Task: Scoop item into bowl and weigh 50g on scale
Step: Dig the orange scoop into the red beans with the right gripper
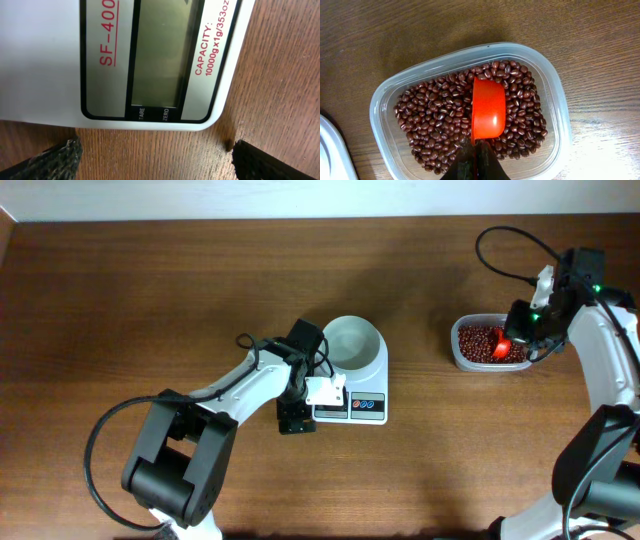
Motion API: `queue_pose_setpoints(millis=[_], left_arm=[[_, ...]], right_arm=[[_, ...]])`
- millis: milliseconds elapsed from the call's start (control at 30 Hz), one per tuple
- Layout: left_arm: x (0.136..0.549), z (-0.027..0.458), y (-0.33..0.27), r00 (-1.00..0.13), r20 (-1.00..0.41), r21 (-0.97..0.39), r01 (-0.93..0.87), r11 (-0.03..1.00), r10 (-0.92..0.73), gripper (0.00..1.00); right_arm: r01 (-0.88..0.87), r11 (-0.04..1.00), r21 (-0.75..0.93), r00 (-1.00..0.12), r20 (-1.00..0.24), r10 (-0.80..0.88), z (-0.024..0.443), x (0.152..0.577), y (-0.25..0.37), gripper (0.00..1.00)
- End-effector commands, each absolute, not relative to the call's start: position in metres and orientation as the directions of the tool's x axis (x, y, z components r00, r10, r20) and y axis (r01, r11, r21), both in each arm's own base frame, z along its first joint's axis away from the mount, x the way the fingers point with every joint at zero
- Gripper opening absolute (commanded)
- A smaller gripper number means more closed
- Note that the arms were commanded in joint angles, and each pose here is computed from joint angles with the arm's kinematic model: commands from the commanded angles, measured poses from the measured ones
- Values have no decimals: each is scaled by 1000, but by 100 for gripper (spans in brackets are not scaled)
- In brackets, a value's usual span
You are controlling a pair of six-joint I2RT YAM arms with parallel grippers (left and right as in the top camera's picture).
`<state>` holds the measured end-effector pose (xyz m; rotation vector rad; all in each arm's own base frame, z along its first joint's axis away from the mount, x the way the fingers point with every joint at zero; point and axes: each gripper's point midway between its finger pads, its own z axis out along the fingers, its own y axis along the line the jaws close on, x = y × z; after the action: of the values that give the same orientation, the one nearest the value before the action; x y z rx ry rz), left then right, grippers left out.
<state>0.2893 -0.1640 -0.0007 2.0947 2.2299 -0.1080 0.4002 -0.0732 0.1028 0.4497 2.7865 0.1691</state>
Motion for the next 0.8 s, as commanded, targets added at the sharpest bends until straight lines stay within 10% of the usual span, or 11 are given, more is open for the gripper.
queue_pose_setpoints(millis=[0, 767], left_arm=[[288, -5, -167, -48, -115, -17, 999, 46, 992, 99], [288, -5, -167, -48, -115, -17, 999, 46, 992, 99]], right_arm=[[296, 943, 154, -918, -227, 325, 80, 390, -71, 4], [404, 705, 583, -822, -107, 559, 106, 379, -89, 4]])
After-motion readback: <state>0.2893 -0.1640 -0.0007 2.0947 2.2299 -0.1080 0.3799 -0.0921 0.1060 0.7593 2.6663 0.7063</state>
